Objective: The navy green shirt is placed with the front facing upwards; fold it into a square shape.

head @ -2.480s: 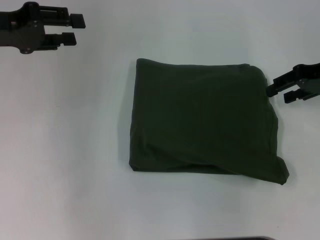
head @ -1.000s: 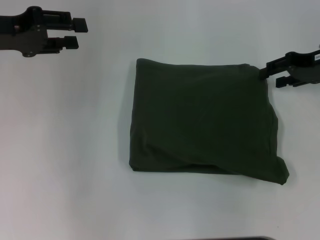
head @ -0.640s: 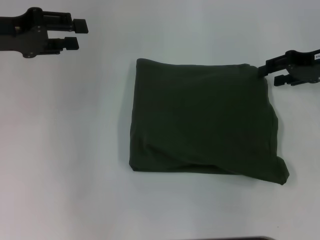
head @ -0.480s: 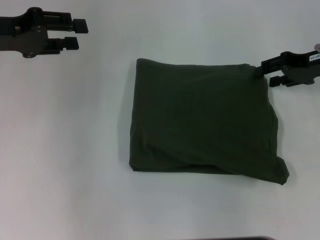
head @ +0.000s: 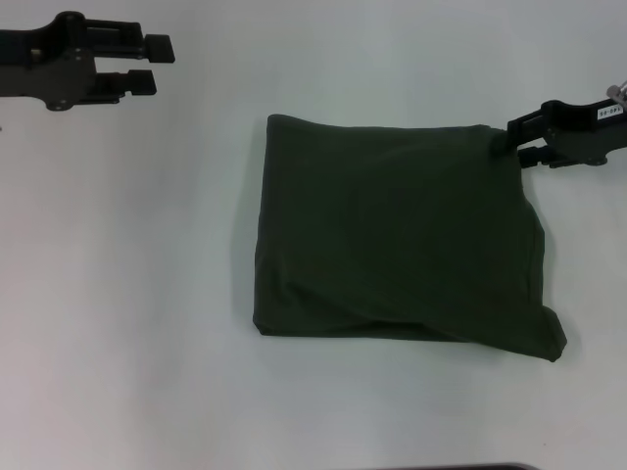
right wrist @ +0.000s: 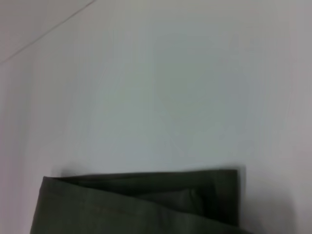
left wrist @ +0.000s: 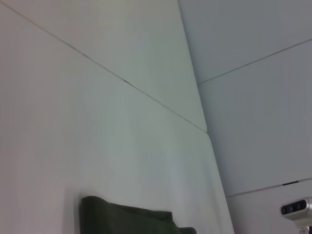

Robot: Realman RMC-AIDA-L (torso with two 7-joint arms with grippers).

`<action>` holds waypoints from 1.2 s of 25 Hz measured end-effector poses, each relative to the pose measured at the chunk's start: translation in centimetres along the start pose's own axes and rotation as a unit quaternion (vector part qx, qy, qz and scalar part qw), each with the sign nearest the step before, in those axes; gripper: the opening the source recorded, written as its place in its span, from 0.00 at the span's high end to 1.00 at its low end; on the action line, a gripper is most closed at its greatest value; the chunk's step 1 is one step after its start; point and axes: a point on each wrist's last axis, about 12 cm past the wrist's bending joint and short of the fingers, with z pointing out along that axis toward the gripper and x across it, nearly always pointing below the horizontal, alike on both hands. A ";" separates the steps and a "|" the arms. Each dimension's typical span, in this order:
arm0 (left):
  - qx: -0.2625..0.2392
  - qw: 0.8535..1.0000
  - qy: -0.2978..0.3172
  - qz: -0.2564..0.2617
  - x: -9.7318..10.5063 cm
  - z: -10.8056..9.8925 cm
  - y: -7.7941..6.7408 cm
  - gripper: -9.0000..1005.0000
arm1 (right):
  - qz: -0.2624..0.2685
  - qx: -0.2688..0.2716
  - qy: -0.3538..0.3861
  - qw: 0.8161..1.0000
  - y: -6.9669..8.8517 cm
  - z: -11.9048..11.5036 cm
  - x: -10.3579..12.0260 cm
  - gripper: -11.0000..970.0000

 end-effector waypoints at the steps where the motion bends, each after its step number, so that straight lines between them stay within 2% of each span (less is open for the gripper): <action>1: 0.000 1.000 0.000 0.000 0.0 0.0 0.0 0.43 | 0.000 -0.001 -0.002 1.000 0.0 -0.1 0.0 0.36; 4: 0.001 1.000 0.001 0.001 0.0 0.0 -0.1 0.43 | 0.001 -0.003 -0.005 1.000 0.0 -0.3 -0.2 0.38; 14: 0.000 1.000 0.000 0.000 0.0 0.1 0.0 0.43 | 0.000 -0.005 -0.004 1.000 0.0 -0.5 -0.3 0.84; 20: 0.000 1.000 0.000 -0.001 0.1 0.1 0.1 0.43 | -0.002 -0.006 0.005 1.000 0.0 -0.8 -0.3 0.99; 24: -0.001 1.000 -0.001 -0.002 0.2 0.0 0.2 0.43 | -0.006 -0.010 0.025 1.000 -0.2 -1.7 -0.1 0.99; 28: 0.004 1.000 0.001 -0.005 0.4 0.1 0.5 0.43 | -0.009 -0.016 0.033 0.999 -0.6 -1.7 0.5 0.99; 30: 0.005 1.000 0.000 -0.004 0.5 0.2 0.5 0.43 | -0.007 -0.019 0.035 0.999 -0.7 -1.4 0.9 0.92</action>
